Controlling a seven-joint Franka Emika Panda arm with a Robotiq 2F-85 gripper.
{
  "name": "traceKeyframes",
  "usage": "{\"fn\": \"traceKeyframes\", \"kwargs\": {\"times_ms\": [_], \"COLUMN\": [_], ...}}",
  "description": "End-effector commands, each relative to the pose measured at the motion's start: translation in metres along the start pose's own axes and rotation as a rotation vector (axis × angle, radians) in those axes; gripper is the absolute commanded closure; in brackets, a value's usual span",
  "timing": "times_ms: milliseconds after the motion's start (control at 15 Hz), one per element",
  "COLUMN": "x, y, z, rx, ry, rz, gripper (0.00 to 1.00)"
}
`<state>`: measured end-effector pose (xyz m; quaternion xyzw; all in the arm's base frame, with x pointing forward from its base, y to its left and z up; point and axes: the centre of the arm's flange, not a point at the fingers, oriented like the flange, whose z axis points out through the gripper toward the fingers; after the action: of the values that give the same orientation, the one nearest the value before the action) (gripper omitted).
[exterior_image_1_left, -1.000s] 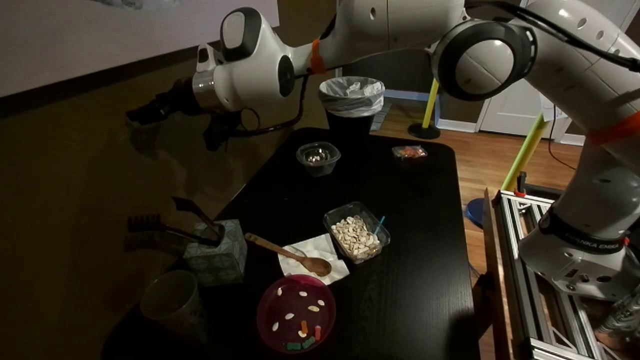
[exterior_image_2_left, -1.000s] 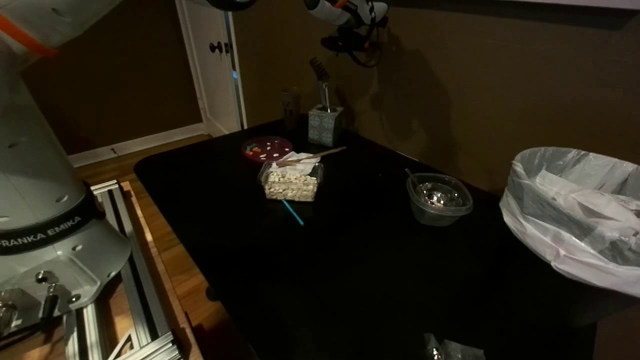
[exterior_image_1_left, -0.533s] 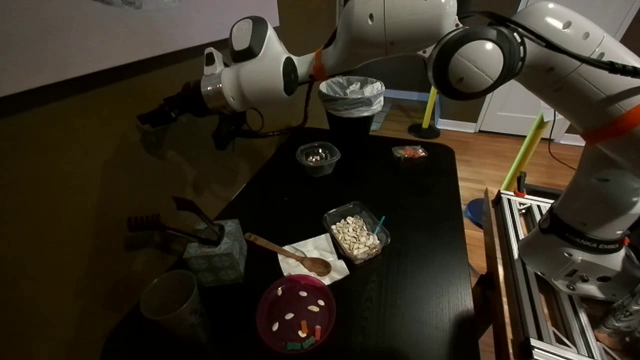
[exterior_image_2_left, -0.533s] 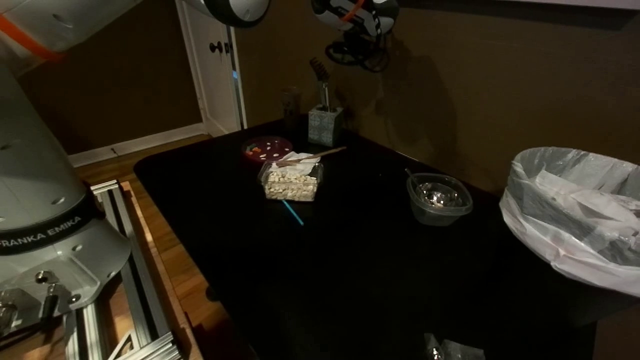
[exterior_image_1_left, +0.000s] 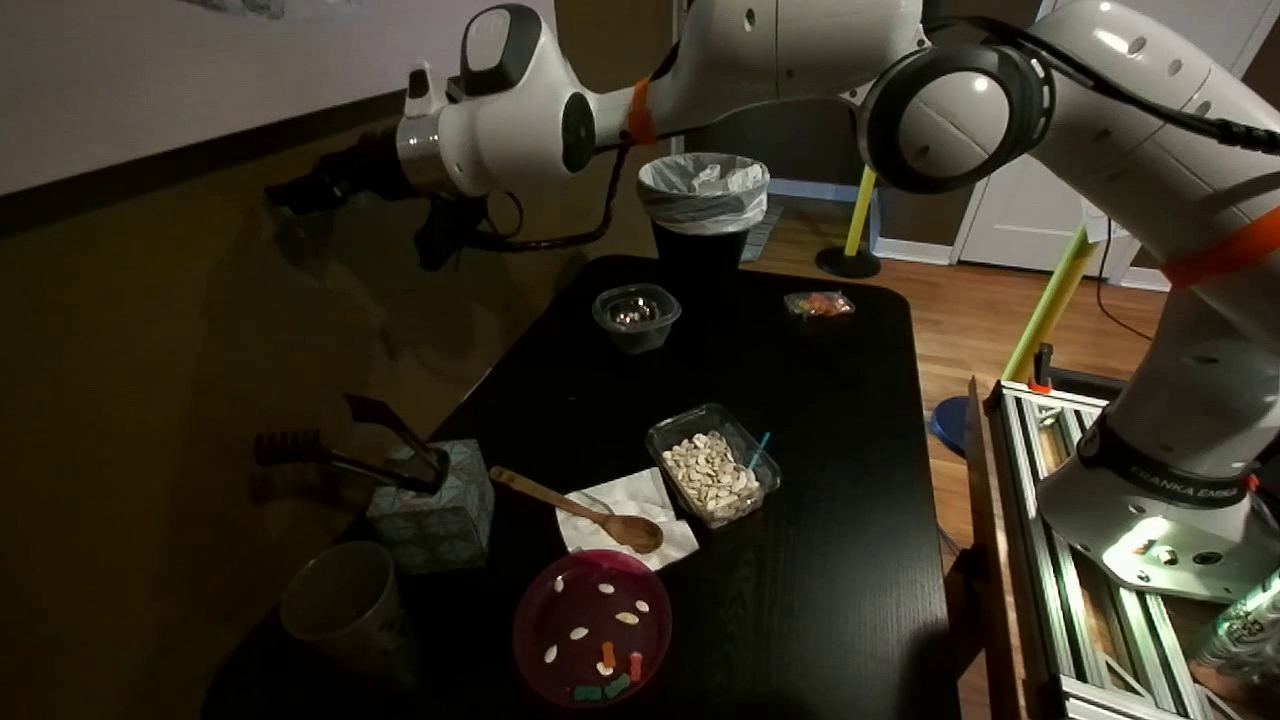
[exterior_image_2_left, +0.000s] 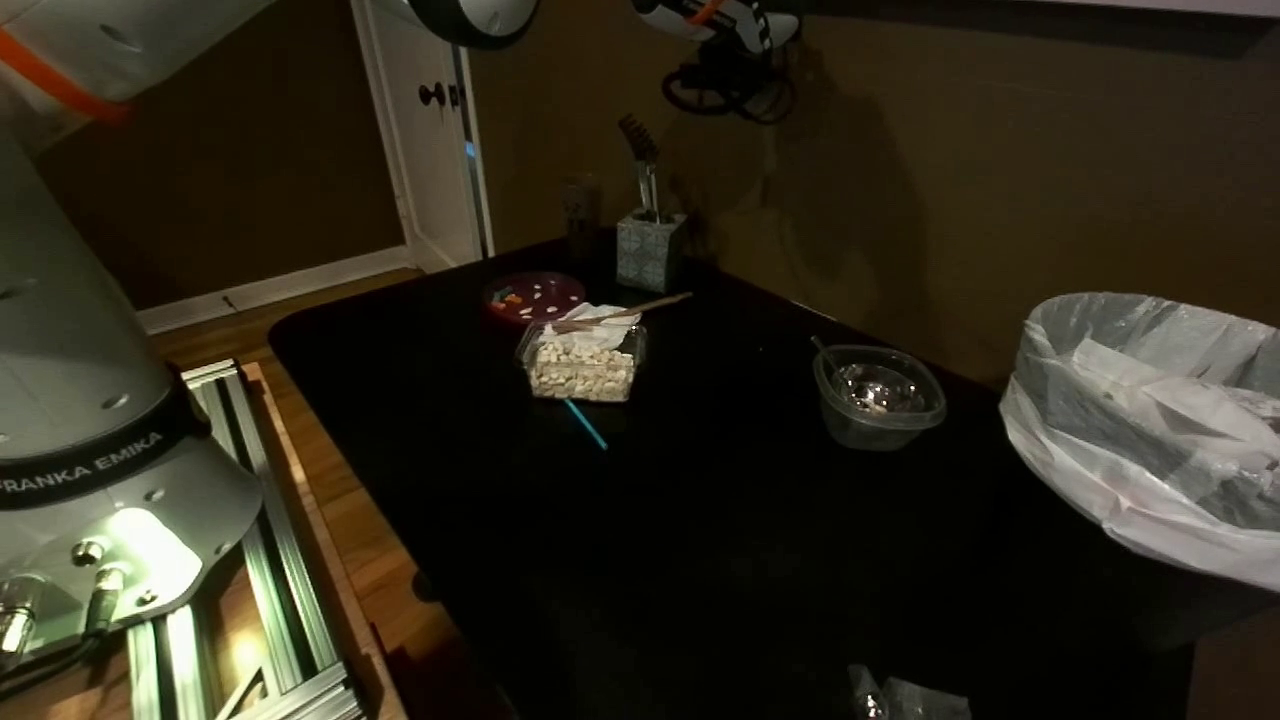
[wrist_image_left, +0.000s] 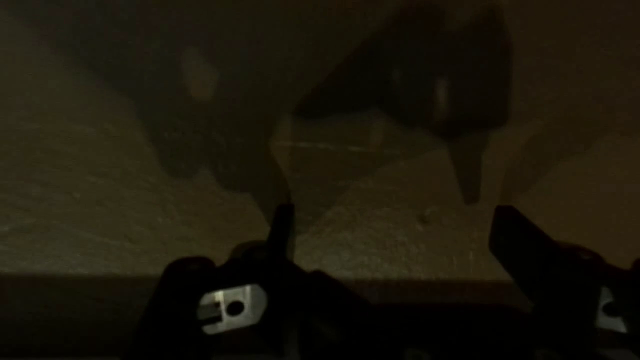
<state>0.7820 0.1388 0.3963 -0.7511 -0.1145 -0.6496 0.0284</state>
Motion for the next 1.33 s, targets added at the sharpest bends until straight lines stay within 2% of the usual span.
{"fn": "traceKeyframes", "kwargs": {"times_ms": [0,200,600,1267], "x": [-0.002,0.012,0.006,0.008], "y": [0.006,0.004,0.007,0.004], "z": [-0.041,-0.044,-0.044,-0.042], "rx": [0.069,0.088,0.120,0.211], "ry": [0.065,0.109,0.106,0.222], "rz": [-0.024,-0.037,-0.052,-0.049], "gripper": [0.00,0.00,0.00,0.00]}}
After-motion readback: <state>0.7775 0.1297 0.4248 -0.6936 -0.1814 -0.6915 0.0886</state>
